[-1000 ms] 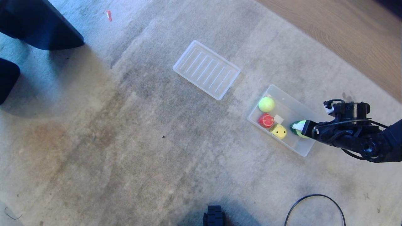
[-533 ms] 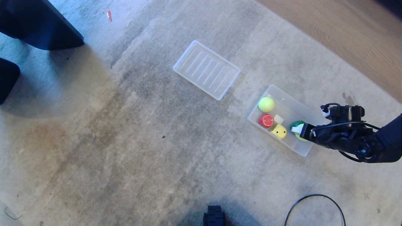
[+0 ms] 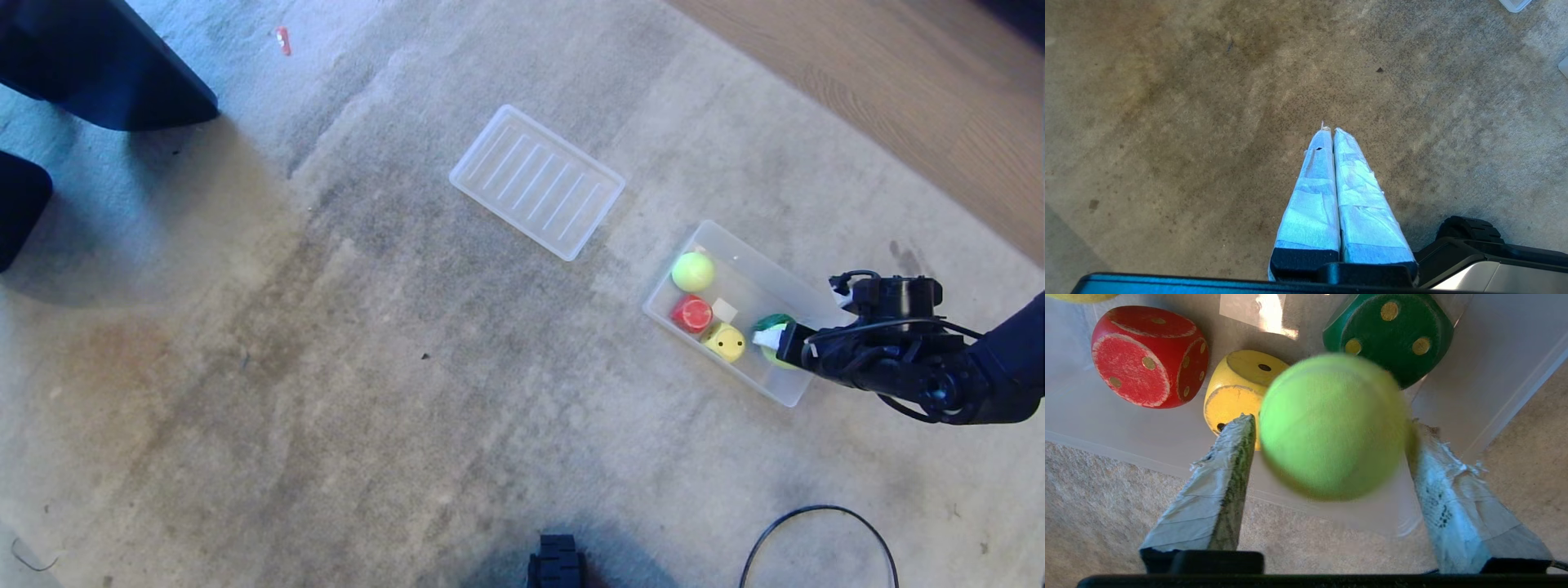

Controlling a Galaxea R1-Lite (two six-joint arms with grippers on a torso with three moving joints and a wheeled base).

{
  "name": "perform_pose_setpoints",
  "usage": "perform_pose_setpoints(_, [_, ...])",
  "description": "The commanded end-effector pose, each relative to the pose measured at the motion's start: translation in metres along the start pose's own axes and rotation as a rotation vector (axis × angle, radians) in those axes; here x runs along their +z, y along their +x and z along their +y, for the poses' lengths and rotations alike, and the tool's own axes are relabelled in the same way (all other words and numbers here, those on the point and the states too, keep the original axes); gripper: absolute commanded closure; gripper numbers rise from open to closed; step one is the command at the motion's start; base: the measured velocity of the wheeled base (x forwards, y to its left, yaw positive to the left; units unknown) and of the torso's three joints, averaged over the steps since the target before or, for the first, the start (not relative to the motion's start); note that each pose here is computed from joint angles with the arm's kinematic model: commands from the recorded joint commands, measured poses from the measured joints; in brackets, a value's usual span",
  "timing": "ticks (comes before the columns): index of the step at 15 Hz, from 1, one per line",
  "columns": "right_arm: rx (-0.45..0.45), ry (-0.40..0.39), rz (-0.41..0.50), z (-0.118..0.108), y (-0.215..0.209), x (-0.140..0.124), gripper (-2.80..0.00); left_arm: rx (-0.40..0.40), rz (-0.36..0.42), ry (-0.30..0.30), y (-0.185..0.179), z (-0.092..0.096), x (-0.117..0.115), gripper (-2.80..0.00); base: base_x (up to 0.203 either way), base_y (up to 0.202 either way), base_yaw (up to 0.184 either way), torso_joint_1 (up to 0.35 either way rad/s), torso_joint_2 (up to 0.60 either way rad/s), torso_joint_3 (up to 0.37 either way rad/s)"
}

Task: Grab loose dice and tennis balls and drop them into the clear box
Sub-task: Put the ball in the box, then pick up toys out of the box

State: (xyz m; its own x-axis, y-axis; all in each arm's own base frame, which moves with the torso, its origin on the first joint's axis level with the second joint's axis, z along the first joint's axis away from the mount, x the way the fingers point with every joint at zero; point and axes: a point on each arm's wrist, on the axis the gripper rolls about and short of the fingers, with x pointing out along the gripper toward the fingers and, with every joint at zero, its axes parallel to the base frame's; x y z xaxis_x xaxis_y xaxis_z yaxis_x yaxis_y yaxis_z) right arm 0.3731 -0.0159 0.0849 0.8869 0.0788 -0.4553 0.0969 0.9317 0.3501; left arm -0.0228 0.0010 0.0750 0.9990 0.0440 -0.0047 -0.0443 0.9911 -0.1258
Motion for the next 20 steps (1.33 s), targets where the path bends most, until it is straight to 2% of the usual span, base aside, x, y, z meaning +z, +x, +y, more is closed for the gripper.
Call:
perform_pose_setpoints(1, [0.002,0.002,-0.001,0.0,0.0,0.0,-2.8,0.0,0.0,-0.001,0.0,0.0,0.0,0.0,0.0,0.0,0.0,0.0,0.0,0.0])
perform_pose_setpoints(5, [0.013,-0.002,-0.031,0.005,-0.011,0.008,-2.8,0.0,0.0,-0.001,0.0,0.0,0.0,0.0,0.0,0.0,0.0,0.0,0.0,0.0])
perform_pose_setpoints(8, [0.025,-0.007,-0.07,0.013,-0.045,0.016,-2.8,0.0,0.0,-0.001,0.0,0.0,0.0,0.0,0.0,0.0,0.0,0.0,0.0,0.0])
perform_pose_setpoints(9, [0.03,-0.01,-0.092,0.017,-0.062,0.021,0.0,0.0,0.0,-0.001,0.0,0.0,0.0,0.0,0.0,0.0,0.0,0.0,0.0,0.0])
perform_pose_setpoints(12, [0.055,-0.024,-0.146,0.035,-0.133,0.037,0.0,0.0,0.0,-0.001,0.0,0.0,0.0,0.0,0.0,0.0,0.0,0.0,0.0,0.0])
perform_pose_setpoints(14, [0.066,-0.033,-0.153,0.046,-0.187,0.039,0.0,0.0,-0.002,-0.001,0.0,0.0,0.0,0.0,0.0,0.0,0.0,0.0,0.0,0.0])
perform_pose_setpoints(17, [0.032,-0.047,-0.149,0.053,-0.26,0.019,0.0,0.0,0.0,-0.001,0.0,0.0,0.0,0.0,0.0,0.0,0.0,0.0,0.0,0.0])
perform_pose_setpoints(20, [-0.033,-0.053,-0.199,0.044,-0.319,-0.013,0.0,0.0,0.0,-0.001,0.0,0.0,0.0,0.0,0.0,0.0,0.0,0.0,0.0,0.0])
